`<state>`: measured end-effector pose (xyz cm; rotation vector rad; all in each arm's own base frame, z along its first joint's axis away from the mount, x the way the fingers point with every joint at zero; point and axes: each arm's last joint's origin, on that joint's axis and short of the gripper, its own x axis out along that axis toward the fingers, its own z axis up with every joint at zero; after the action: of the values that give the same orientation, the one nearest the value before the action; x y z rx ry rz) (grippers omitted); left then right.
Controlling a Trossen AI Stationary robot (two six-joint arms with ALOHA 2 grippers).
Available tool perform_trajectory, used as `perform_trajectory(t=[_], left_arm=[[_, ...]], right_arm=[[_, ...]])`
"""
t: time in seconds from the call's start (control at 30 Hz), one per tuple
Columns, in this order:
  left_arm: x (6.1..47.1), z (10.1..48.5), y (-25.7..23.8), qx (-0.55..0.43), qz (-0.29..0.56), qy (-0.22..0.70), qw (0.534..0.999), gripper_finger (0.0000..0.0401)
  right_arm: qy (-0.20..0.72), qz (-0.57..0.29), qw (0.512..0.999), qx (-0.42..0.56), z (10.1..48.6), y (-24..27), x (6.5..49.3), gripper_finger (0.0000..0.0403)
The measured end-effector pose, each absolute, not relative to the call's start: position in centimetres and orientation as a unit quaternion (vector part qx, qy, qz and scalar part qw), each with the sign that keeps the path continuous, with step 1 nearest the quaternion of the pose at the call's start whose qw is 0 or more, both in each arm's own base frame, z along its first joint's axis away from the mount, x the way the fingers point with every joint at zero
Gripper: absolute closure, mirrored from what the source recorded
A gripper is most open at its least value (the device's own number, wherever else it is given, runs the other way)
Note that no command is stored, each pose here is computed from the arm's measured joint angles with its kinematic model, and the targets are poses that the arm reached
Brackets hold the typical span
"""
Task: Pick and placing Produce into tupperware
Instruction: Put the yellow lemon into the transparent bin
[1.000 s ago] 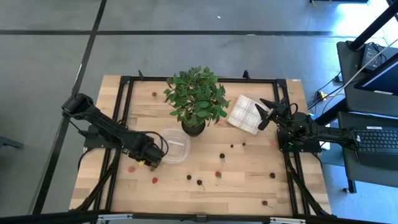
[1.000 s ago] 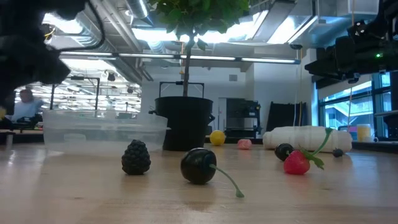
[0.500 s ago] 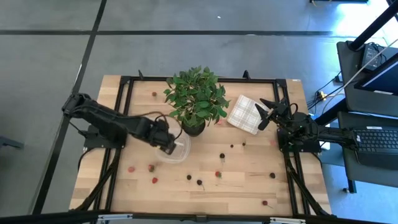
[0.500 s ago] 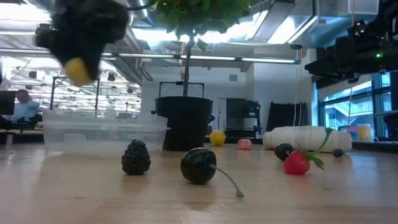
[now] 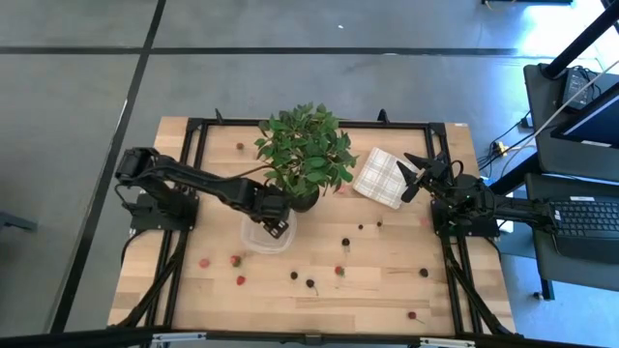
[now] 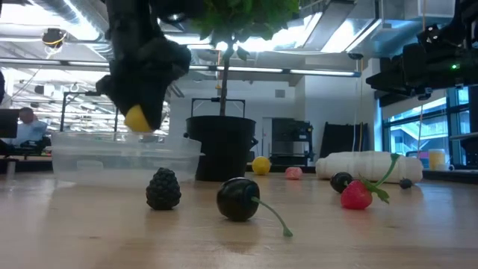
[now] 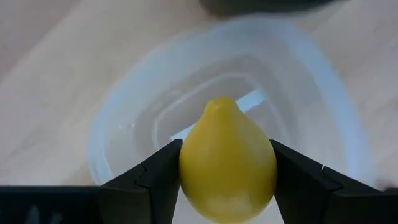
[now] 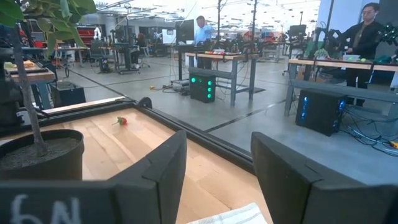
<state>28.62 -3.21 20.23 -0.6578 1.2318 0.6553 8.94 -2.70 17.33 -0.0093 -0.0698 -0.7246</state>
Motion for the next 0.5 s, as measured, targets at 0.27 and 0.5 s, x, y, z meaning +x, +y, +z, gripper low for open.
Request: perform_trajectory(t=[0.27,0.5], left_arm=[[29.3,18.4,-4.4,-0.292,0.287,0.579,0.705,0.0196],[29.6,17.2,-5.5,-0.287,0.293,0.587,0.698,0.0196]], right_arm=[[-0.034,-0.354,0.935,-0.004,17.3,-2.7,8.9,0.0221],[-0.034,-0.354,0.935,-0.005,17.3,-2.7,8.9,0.0221]])
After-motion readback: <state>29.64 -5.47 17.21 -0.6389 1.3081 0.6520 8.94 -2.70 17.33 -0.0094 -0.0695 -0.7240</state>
